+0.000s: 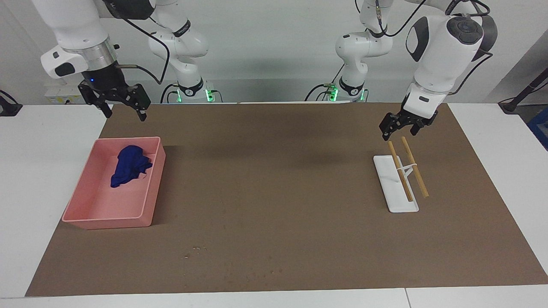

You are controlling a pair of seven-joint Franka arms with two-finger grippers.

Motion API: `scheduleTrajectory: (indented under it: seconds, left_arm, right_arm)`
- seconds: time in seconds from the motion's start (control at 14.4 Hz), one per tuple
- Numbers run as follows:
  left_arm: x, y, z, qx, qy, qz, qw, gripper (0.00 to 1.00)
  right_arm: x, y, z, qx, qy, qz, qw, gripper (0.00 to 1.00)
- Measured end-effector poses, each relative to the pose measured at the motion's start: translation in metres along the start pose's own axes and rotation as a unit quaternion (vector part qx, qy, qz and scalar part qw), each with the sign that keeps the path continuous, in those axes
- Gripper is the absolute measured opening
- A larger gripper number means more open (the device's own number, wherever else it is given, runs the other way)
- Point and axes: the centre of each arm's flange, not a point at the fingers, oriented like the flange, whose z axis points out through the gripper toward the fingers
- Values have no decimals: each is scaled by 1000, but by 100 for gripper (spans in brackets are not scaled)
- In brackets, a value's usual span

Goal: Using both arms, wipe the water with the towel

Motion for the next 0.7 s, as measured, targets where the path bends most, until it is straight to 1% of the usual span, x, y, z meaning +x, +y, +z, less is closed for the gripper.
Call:
scheduleTrajectory:
  seconds: [0.14,0.35,0.49,0.7]
  left_arm:
    - [-5,-8,-18,4,-8,-5,1000,100]
    - [-13,-20,-49,7,-12,-14,1000,100]
    - [-14,-22,-55,7,-9,-15,1000,100]
    - [-13,-25,-54,8,-12,-17,1000,100]
  right_arm:
    - [-4,2,-3,-1,-13,2,1000,100]
    - [-8,3,1,-4,-34,1,999,100]
    - [-8,3,3,-4,-39,1,999,100]
    - [-9,1,4,-4,-41,-1,999,100]
